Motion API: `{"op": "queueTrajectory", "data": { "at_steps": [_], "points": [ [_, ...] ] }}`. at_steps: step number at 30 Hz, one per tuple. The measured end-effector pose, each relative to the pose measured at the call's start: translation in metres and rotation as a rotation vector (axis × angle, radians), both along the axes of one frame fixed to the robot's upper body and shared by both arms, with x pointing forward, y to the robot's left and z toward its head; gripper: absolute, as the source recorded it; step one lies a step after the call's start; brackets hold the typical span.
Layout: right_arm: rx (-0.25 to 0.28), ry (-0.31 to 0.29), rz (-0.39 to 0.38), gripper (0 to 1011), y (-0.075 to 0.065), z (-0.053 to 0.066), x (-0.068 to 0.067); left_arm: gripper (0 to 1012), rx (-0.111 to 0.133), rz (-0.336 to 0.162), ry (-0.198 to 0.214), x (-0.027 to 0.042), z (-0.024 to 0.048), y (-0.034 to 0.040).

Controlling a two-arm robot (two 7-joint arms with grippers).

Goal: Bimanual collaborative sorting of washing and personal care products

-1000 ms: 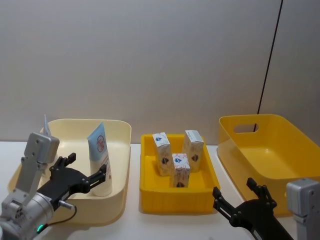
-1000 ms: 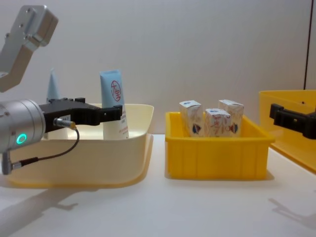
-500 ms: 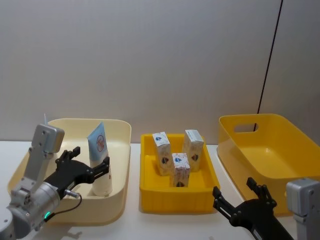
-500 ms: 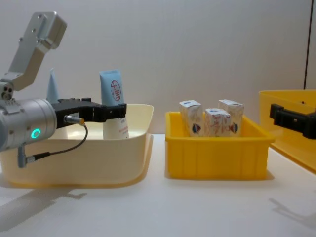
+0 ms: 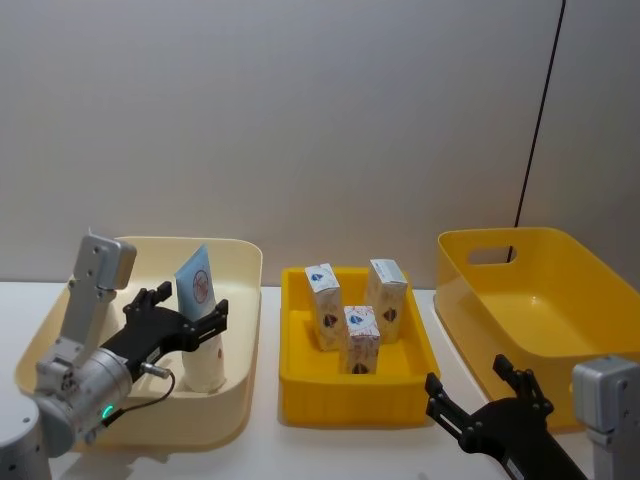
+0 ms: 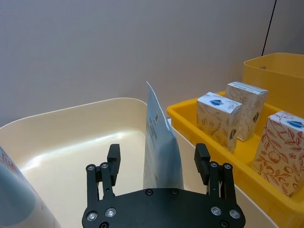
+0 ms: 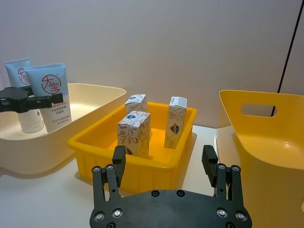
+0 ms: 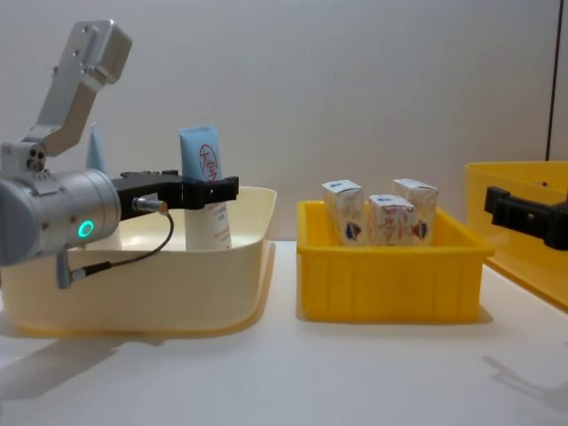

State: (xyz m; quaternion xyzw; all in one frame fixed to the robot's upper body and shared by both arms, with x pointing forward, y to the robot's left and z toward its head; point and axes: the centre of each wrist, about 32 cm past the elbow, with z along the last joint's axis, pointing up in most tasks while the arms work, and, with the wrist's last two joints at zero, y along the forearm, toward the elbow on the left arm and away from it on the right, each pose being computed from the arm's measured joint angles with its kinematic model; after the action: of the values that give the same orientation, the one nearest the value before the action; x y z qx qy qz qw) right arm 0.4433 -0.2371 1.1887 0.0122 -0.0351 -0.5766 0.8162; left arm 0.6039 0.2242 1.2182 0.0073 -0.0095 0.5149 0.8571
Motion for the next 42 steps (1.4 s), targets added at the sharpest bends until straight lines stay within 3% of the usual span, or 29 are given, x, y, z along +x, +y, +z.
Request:
{"op": "queueTrajectory", "data": {
  "at_steps": [10,15,21,24,35,42],
  "points": [
    [0.000,0.000,0.000,1001,0.000,0.000,0.000,782,-0.011,-0.007,0.001,0.0058,0.0005,-0.0020],
    [0.000,0.000,0.000,1001,0.000,0.000,0.000,585,-0.014,-0.008,0.002,0.0074,0.0007,-0.0027],
    [0.000,0.000,0.000,1001,0.000,0.000,0.000,439,-0.016,-0.010,0.002,0.0084,0.0010,-0.0030],
    [0.000,0.000,0.000,1001,0.000,0.000,0.000,292,-0.018,-0.009,0.000,0.0083,0.0010,-0.0026],
    [0.000,0.000,0.000,1001,0.000,0.000,0.000,224,-0.033,-0.021,-0.055,0.0043,0.0026,0.0021],
    [0.000,0.000,0.000,1001,0.000,0.000,0.000,224,-0.067,-0.068,-0.136,0.0008,0.0129,0.0099]
  ]
}}
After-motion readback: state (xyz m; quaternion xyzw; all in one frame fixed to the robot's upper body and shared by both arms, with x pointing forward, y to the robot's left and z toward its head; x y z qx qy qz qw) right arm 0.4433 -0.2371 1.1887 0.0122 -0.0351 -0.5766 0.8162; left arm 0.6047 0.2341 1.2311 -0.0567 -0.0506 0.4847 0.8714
